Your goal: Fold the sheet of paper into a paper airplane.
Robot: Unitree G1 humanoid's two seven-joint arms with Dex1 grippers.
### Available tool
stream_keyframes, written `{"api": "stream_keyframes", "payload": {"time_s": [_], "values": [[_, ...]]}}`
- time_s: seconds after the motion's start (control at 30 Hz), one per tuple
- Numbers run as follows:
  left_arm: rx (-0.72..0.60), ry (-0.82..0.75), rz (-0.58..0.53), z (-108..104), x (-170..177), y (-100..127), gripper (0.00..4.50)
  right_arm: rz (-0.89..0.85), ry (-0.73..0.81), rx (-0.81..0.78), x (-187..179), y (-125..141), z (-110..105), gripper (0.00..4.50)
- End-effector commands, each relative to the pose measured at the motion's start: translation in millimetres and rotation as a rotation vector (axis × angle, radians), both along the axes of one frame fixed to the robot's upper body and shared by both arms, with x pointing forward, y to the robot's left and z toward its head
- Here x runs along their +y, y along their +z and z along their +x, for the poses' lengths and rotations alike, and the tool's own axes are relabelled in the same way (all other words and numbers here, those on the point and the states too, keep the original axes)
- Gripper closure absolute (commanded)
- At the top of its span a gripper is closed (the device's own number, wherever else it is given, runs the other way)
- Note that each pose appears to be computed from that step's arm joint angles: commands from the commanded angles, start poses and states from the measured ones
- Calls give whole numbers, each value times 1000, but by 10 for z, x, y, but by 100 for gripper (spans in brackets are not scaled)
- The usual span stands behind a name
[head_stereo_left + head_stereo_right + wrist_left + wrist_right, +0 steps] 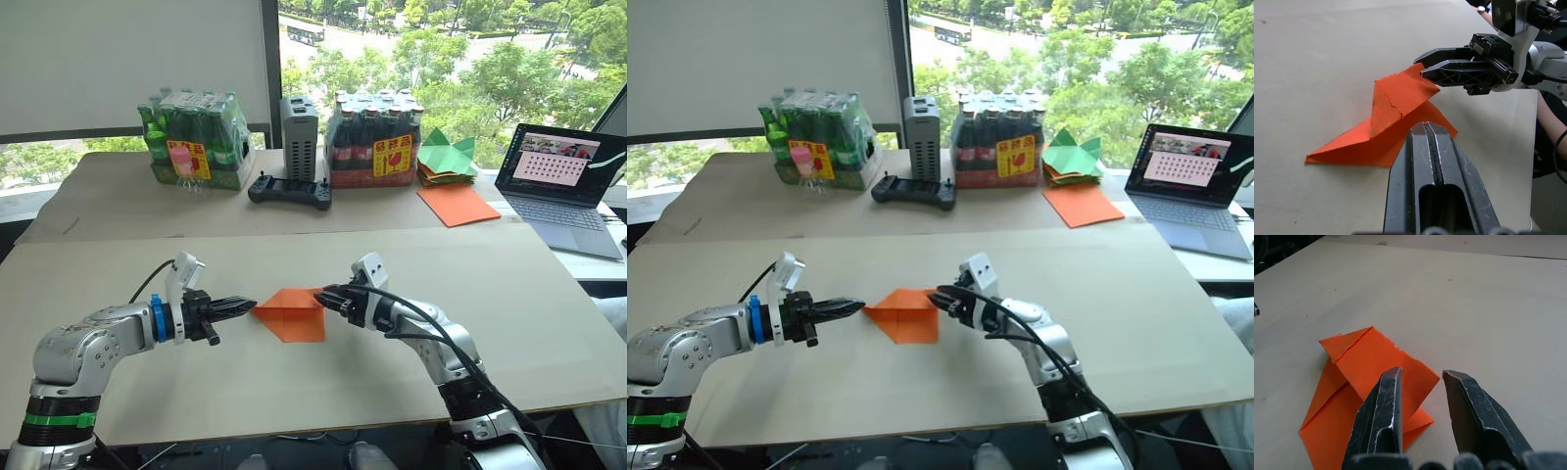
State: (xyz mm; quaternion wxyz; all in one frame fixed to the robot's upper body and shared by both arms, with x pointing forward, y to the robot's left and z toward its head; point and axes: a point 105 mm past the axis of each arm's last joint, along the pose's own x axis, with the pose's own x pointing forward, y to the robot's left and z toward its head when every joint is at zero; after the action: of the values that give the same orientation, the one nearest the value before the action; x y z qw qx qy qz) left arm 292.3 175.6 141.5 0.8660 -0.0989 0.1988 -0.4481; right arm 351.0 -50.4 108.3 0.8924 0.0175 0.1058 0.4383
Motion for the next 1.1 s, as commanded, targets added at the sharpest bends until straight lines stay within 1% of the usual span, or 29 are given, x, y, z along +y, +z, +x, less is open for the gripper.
{"api": "stream_keyframes", "payload": {"time_s": [0.03, 0.3, 0.8, 0.83, 0.87, 0.93, 1.1], "values": [[-44, -9, -8, -3, -20, 88, 450, 43, -2, -16, -8, 125, 23, 297], [-47, -5, -3, 22, -20, 81, 450, 33, 36, 27, 41, 63, -38, 297], [-46, 11, 1, 50, 0, 41, 450, 59, 62, 51, 79, 83, -74, 297], [-46, 13, 1, 54, 2, 39, 450, 62, 67, 49, 83, 90, -80, 350], [-46, 14, 2, 56, 3, 36, 450, 64, 70, 48, 84, 95, -84, 375], [-46, 15, 2, 57, 4, 33, 450, 65, 72, 46, 83, 100, -88, 445], [-42, 23, 4, 65, 16, 15, 450, 66, 73, 37, 75, 127, -87, 445]]}}
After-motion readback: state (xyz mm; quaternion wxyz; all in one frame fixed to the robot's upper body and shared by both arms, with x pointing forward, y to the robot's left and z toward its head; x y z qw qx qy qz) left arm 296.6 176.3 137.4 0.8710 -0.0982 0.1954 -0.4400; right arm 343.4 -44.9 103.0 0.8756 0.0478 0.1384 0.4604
